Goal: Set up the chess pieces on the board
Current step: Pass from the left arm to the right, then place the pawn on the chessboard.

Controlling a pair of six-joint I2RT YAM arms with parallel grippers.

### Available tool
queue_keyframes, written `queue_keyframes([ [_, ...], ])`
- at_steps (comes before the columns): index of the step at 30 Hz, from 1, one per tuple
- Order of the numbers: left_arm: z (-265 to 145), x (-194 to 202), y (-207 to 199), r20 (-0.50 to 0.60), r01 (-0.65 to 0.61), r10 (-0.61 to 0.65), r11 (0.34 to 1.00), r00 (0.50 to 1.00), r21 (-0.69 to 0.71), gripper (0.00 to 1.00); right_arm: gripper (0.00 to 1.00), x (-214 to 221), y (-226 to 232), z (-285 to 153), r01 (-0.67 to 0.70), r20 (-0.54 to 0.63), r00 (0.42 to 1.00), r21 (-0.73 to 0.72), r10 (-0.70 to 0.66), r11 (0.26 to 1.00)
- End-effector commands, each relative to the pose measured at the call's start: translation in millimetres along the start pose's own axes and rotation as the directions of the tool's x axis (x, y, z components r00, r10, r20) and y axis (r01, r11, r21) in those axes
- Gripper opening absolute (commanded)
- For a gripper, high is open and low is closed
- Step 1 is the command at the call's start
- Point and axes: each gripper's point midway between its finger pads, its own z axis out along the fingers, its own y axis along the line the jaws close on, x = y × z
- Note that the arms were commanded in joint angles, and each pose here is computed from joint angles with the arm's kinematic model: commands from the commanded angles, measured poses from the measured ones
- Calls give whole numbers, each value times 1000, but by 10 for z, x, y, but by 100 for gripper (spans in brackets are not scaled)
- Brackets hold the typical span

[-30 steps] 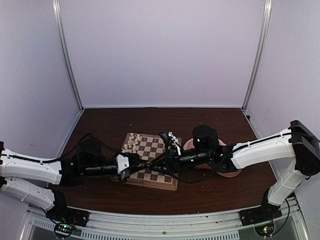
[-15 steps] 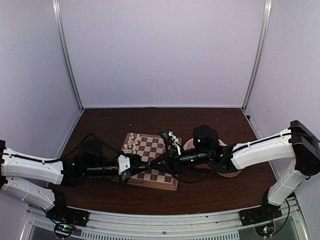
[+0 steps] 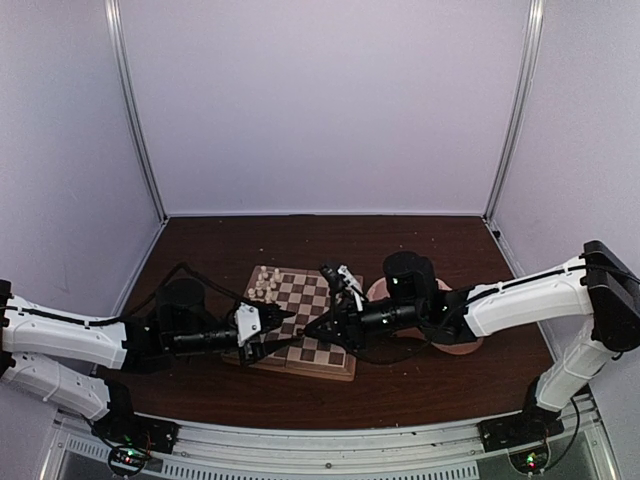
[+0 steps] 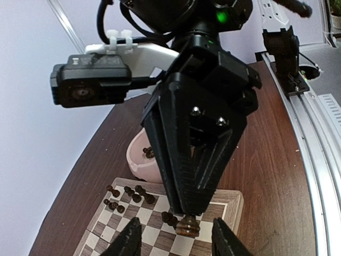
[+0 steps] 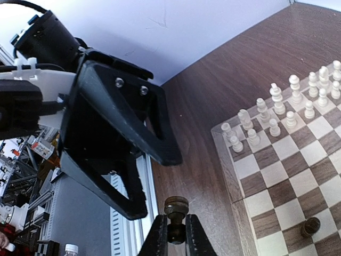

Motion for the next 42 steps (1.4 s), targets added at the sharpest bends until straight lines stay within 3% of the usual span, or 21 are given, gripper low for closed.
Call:
queue_keyframes([
  [1, -18, -126, 171, 49, 27, -23, 996, 999, -89, 50, 3, -179, -174, -119, 31, -19, 999, 150, -28, 988],
  [5, -41, -129, 246, 56, 62, -55, 989, 997, -131, 55, 0, -88, -418, -139, 65, -203, 979, 294, -4, 953],
  [12, -120, -15, 518, 16, 134, -135, 951, 991, -277, 62, 0, -199, -736, -187, 130, -333, 942, 487, 46, 863],
  [18, -266, 115, 888, 2, 264, -298, 842, 955, -470, 77, 2, -379, -921, -266, 197, -402, 912, 605, 82, 772],
  [24, -536, 359, 1205, 48, 358, -445, 647, 894, -673, 97, 2, -283, -1209, -160, 249, -498, 851, 662, 167, 706],
  [27, -631, 458, 1282, 63, 399, -513, 577, 856, -713, 98, 3, -244, -1343, -116, 269, -524, 827, 687, 203, 675],
  [33, -735, 727, 1415, 54, 483, -686, 453, 726, -749, 98, 3, -256, -1568, -84, 329, -556, 796, 729, 238, 601],
  [42, -690, 787, 1406, 43, 504, -708, 457, 705, -733, 98, 6, -197, -1720, -2, 370, -597, 765, 716, 243, 593],
])
